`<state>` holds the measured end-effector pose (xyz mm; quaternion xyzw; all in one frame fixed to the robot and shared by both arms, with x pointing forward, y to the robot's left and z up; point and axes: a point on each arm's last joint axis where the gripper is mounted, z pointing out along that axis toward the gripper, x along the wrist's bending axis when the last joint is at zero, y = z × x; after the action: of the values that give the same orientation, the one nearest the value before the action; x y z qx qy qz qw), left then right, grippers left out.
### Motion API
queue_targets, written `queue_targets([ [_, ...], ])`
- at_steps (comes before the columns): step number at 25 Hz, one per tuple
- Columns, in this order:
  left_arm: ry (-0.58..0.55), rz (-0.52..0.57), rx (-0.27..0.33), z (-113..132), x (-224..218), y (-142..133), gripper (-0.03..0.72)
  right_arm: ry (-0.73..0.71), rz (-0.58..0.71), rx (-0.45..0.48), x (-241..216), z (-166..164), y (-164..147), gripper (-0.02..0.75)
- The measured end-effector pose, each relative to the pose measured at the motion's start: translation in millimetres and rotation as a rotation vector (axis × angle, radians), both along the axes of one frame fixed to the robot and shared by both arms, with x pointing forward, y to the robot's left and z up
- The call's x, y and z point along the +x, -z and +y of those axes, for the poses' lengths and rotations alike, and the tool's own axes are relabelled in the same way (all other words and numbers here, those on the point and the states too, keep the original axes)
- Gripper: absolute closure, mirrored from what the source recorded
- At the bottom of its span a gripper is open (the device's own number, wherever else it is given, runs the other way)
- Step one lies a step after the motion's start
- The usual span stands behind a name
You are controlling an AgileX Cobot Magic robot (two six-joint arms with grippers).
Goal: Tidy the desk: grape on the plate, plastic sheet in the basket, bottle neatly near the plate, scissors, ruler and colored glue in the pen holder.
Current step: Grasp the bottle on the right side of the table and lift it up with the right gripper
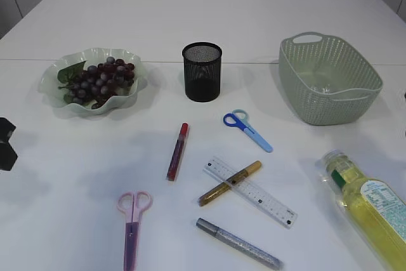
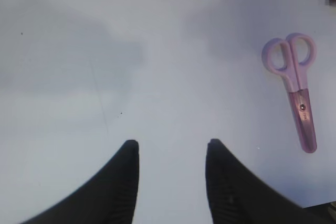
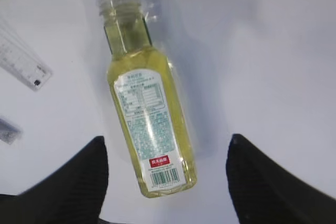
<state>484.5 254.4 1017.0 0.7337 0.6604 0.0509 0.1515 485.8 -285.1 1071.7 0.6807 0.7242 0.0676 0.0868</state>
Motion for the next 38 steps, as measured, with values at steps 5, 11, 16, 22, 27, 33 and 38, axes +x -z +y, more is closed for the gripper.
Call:
queue_targets([
  [5, -0.002, -0.012, -0.001, 0, 1, 0, 0.378, -0.023, 0.034, 0.019, -23, -1, 22, 0.193],
  [11, -0.015, -0.024, -0.027, -2, 2, -1, 0.379, -0.145, 0.111, -0.001, -37, 8, 49, 0.192],
  [16, -0.024, -0.040, -0.041, -3, 4, -2, 0.379, -0.230, 0.108, -0.019, -43, 12, 66, 0.144],
  [22, -0.025, -0.044, -0.044, -3, 4, -2, 0.379, -0.247, 0.092, -0.050, -43, 9, 75, 0.106],
  [27, -0.026, -0.050, -0.044, -3, 5, -2, 0.379, -0.247, 0.005, -0.036, -32, 12, 77, 0.103],
  [33, -0.028, -0.055, -0.046, -3, 5, -2, 0.379, -0.243, 0.093, -0.026, -16, 15, 102, 0.102],
  [38, -0.028, -0.055, -0.046, -3, 5, -2, 0.379, -0.240, 0.129, -0.023, 3, 17, 115, 0.101],
])
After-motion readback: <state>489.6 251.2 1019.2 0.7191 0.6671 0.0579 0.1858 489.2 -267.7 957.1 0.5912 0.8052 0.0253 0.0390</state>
